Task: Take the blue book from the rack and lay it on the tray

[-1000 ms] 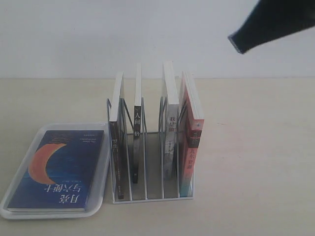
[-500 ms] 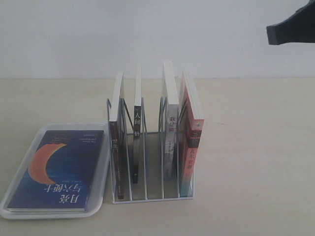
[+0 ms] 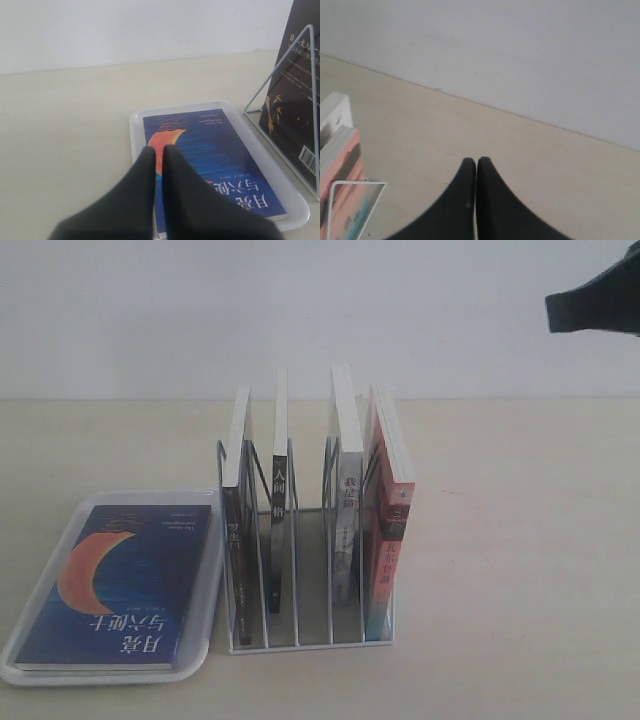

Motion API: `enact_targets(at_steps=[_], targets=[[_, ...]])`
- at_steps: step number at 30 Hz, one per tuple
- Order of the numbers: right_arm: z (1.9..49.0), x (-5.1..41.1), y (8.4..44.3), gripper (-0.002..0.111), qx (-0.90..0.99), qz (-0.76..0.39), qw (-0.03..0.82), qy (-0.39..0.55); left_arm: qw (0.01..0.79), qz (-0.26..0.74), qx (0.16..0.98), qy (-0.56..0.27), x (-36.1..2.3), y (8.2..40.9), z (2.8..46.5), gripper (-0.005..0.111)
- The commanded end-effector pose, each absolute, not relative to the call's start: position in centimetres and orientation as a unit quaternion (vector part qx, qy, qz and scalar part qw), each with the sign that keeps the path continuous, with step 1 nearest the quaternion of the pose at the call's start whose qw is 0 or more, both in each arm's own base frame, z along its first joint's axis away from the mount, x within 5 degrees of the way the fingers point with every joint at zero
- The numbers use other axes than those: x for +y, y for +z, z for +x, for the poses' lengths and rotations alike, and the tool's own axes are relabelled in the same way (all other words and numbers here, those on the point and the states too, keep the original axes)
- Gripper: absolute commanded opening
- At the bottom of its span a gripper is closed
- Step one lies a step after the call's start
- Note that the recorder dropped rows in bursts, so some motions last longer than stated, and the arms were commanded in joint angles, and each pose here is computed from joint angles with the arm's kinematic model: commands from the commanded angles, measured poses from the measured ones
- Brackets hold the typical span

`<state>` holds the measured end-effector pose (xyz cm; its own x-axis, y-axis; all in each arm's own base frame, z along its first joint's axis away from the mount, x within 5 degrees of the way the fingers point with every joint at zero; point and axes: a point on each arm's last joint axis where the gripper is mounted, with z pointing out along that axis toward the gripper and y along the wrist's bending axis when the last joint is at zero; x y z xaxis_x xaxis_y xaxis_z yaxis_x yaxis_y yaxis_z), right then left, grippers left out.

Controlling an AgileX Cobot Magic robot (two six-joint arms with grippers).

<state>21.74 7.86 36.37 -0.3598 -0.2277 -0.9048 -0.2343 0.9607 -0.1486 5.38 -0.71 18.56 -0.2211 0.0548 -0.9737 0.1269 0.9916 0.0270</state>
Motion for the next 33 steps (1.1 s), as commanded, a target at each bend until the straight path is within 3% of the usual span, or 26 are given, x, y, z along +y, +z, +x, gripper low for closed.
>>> enact_targets(at_steps=[1, 9, 23, 33], targets=[[22.2, 5.3, 36.3, 0.0, 0.842, -0.078, 0.533, 0.026, 0.622, 0.054, 0.781, -0.03, -0.7, 18.5, 5.4, 0.005], [21.9, 4.6, 35.4, 0.0, 0.871, -0.075, 0.481, 0.065, 0.622, 0.054, 0.781, -0.03, -0.7, 18.5, 5.4, 0.005], [21.9, 4.5, 35.5, 0.0, 0.87, -0.076, 0.483, 0.064, 0.622, 0.054, 0.781, -0.03, -0.7, 18.5, 5.4, 0.005], [16.8, 2.1, 39.4, 0.0, 0.816, -0.049, 0.574, 0.038, 0.622, 0.054, 0.781, -0.03, -0.7, 18.5, 5.4, 0.005]])
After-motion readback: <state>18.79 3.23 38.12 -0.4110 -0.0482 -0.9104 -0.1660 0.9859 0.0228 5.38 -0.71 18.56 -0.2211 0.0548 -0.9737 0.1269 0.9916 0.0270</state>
